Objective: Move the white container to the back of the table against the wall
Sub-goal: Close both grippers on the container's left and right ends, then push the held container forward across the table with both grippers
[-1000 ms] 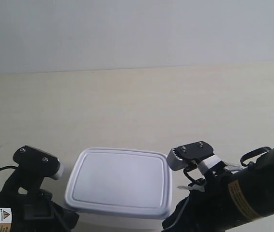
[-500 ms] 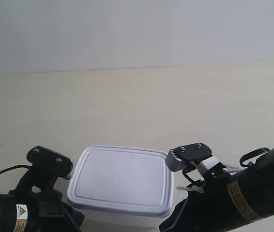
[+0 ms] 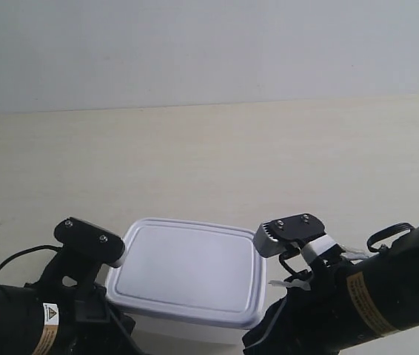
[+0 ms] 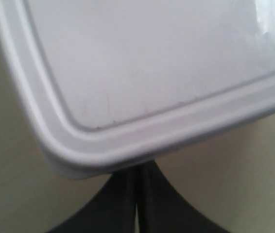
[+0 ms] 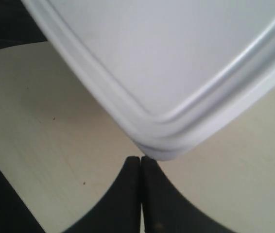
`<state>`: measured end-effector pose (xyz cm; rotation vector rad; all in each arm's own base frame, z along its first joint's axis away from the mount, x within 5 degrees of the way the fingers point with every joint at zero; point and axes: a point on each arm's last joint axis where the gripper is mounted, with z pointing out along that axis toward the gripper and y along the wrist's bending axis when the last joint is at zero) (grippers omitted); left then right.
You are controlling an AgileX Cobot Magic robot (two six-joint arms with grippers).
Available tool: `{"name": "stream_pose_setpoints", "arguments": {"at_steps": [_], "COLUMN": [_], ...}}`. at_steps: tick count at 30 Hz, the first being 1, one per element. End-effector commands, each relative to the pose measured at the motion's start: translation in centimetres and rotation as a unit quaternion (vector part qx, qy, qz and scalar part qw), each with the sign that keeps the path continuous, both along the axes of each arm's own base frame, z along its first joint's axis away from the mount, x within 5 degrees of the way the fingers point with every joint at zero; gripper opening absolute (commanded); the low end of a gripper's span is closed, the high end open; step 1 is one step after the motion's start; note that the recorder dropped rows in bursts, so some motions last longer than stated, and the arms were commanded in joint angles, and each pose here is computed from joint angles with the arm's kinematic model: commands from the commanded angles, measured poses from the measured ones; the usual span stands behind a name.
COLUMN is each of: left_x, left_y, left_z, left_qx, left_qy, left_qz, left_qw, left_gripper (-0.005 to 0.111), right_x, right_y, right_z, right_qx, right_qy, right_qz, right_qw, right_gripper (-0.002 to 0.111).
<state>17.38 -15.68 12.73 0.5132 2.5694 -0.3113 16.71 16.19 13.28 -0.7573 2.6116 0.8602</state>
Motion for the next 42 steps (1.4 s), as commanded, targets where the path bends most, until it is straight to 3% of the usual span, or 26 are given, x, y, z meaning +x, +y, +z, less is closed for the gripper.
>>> {"name": "stream_pose_setpoints", "arguments": {"at_steps": [1,14,27,32,37,42], "left_x": [0.4,1.1,2.9,3.1,2.1,2.8], "left_y": [-0.4,-0.8,-0.8,-1.2,-2.4,-1.6], "left_z": [0.3,0.7,0.2,0.4,0.2,0.3], "left_qx": [0.000,0.003,0.056,0.044,-0.009,0.025], "left_qy": [-0.009,-0.026,-0.058,-0.058,-0.013,-0.042], "left_qz": [0.000,-0.004,0.031,0.026,-0.019,0.016], "left_qw": [1.000,1.000,0.996,0.997,1.000,0.999], "left_gripper": [0.000,0.000,0.000,0.000,0.000,0.000], "right_x": [0.7,3.0,5.0,5.0,5.3,5.9], "right_y": [0.5,1.7,1.6,1.6,1.8,2.1], "right_z": [-0.3,-0.7,-0.1,-0.1,0.1,0.6], "right_qx": [0.000,-0.012,-0.039,-0.039,-0.036,-0.032], "right_qy": [0.002,-0.008,-0.054,-0.054,-0.059,-0.071], "right_qz": [0.000,-0.012,-0.066,-0.068,-0.067,-0.072], "right_qw": [1.000,1.000,0.996,0.995,0.995,0.994], "right_gripper": [0.000,0.000,0.000,0.000,0.000,0.000]}}
